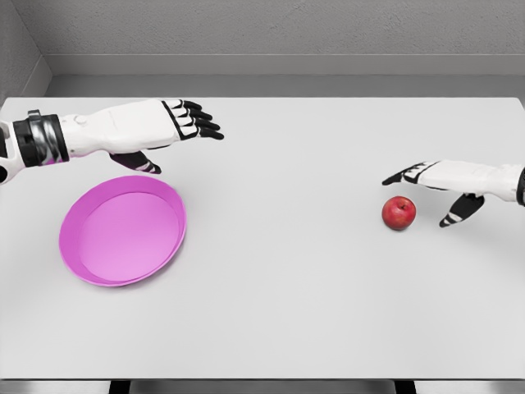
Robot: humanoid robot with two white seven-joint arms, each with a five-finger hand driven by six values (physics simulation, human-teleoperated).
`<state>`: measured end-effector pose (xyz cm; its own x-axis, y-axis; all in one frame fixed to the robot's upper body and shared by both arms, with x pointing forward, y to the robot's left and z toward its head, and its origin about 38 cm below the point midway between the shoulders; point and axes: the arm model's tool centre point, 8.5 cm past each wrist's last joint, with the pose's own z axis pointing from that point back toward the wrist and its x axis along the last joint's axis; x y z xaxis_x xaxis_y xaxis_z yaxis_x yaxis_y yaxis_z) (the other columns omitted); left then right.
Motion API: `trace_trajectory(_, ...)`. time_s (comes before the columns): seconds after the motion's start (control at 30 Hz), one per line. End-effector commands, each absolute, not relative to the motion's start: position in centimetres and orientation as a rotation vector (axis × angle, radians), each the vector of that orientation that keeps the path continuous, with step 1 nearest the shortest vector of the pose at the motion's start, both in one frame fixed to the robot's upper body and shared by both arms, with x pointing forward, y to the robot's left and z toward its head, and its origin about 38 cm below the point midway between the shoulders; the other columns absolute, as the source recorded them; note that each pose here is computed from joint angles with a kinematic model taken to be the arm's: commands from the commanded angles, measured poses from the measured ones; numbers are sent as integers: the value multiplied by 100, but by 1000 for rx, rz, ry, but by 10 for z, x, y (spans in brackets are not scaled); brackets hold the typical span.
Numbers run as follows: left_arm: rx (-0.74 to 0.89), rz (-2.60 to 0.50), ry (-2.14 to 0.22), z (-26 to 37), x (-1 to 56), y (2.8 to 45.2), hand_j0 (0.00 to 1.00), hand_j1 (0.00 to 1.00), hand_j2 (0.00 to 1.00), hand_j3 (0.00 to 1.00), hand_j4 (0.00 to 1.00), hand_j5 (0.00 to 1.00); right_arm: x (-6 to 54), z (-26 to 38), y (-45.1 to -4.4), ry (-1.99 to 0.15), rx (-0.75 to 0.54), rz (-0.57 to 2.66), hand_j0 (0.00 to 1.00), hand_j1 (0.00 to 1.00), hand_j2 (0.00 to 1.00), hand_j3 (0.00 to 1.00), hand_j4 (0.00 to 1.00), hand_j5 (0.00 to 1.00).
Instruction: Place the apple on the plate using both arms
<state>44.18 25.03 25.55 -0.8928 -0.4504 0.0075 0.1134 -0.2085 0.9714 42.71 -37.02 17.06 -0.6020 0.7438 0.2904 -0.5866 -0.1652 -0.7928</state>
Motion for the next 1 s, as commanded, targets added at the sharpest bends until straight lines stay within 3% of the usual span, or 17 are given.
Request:
trace_trajectory(0.0,395,-2148,-1700,257,442,251,100,100,100,100,100,100,428,160,-367,-1167,-185,1876,100,100,100,100,100,100)
trace_trajectory(0.97,389,-2153,-1704,257,441,249,100,100,100,100,100,100,434,159,-338,-1218,-126,1941,100,100,100,100,100,100)
